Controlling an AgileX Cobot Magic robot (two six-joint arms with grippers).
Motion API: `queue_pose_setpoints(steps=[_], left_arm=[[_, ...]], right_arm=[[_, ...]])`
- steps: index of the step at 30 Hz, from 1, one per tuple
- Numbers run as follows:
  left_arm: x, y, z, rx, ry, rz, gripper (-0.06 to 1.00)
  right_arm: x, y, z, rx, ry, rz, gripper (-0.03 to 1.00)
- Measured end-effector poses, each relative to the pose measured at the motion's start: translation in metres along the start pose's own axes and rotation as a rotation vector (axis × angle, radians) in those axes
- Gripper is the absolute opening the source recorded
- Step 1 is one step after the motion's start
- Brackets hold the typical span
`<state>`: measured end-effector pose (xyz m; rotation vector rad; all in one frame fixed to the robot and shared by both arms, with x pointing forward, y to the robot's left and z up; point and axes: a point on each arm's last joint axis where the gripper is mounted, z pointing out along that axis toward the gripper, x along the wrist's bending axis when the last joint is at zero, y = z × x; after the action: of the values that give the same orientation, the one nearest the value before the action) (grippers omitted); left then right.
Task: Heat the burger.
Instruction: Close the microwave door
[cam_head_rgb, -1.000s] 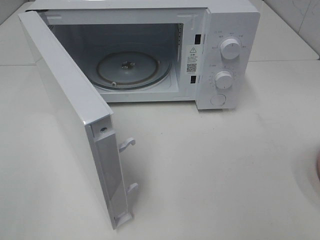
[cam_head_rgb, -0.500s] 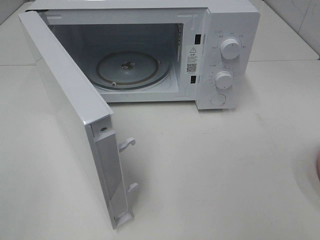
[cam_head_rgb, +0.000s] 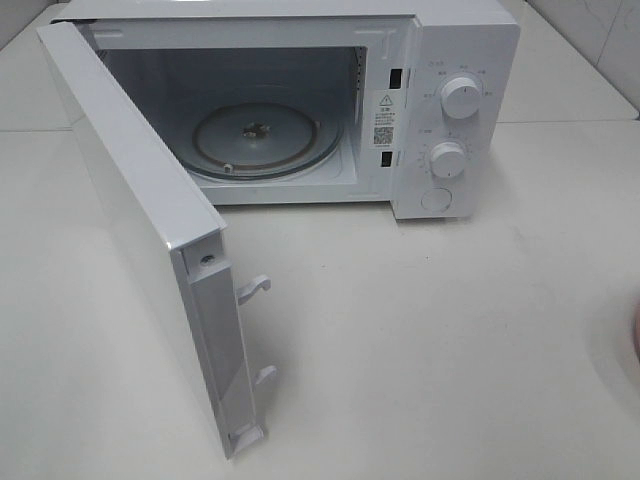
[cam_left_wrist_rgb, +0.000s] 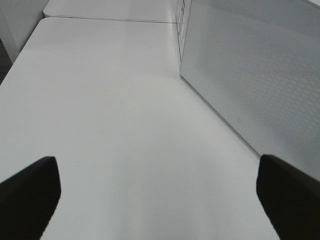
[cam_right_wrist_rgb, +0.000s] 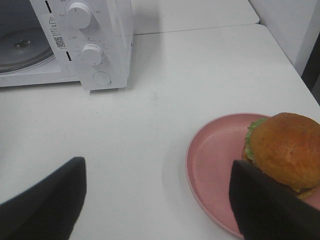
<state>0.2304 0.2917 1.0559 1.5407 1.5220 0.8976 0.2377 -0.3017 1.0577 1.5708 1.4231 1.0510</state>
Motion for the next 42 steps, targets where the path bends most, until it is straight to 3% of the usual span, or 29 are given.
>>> queue_pose_setpoints(steps=[4, 9, 10, 12, 13, 14, 15, 16, 17, 18, 19, 20, 25, 29, 36, 39, 42], left_arm=[[-0.001, 0.004, -0.002, -0.027, -0.005, -0.003, 0.97], [-0.001, 0.021, 0.004, -0.077, -0.022, -0.023, 0.81], [0.0, 0.028, 0.01, -0.081, -0.019, -0.029, 0.69], [0.0, 0.031, 0.013, -0.08, -0.018, -0.031, 0.63], [0.001, 0.038, 0.021, -0.072, -0.014, -0.037, 0.47], [0.001, 0.038, 0.021, -0.072, -0.014, -0.037, 0.47], [0.002, 0.041, 0.025, -0.072, -0.011, -0.04, 0.41], [0.003, 0.049, 0.034, -0.077, -0.006, -0.045, 0.26], [0.003, 0.049, 0.034, -0.077, -0.006, -0.045, 0.26], [0.005, 0.056, 0.044, -0.102, 0.001, -0.053, 0.1], [0.005, 0.056, 0.044, -0.102, 0.001, -0.053, 0.1], [0.007, 0.061, 0.056, -0.126, 0.008, -0.063, 0.01], [0.012, 0.064, 0.081, -0.192, 0.025, -0.091, 0.0], [0.02, 0.064, 0.109, -0.315, 0.07, -0.107, 0.0], [0.029, 0.045, 0.146, -0.393, 0.132, -0.092, 0.0], [0.029, 0.039, 0.16, -0.397, 0.126, -0.052, 0.0], [0.025, 0.038, 0.172, -0.401, 0.075, -0.006, 0.0]], right_arm=[[0.0, 0.0, 0.0, 0.0, 0.0, 0.0, 0.76], [0.0, 0.0, 0.0, 0.0, 0.0, 0.0, 0.76], [0.0, 0.0, 0.0, 0.0, 0.0, 0.0, 0.76], [0.0, 0.0, 0.0, 0.0, 0.0, 0.0, 0.76], [0.0, 0.0, 0.0, 0.0, 0.0, 0.0, 0.76], [0.0, 0.0, 0.0, 0.0, 0.0, 0.0, 0.76], [0.0, 0.0, 0.0, 0.0, 0.0, 0.0, 0.76], [0.0, 0.0, 0.0, 0.0, 0.0, 0.0, 0.76], [0.0, 0.0, 0.0, 0.0, 0.0, 0.0, 0.76], [0.0, 0.0, 0.0, 0.0, 0.0, 0.0, 0.76], [0.0, 0.0, 0.0, 0.0, 0.0, 0.0, 0.76], [0.0, 0.0, 0.0, 0.0, 0.0, 0.0, 0.76], [0.0, 0.0, 0.0, 0.0, 0.0, 0.0, 0.76], [0.0, 0.0, 0.0, 0.0, 0.0, 0.0, 0.76], [0.0, 0.0, 0.0, 0.0, 0.0, 0.0, 0.76], [0.0, 0.0, 0.0, 0.0, 0.0, 0.0, 0.76], [0.0, 0.0, 0.0, 0.0, 0.0, 0.0, 0.76]])
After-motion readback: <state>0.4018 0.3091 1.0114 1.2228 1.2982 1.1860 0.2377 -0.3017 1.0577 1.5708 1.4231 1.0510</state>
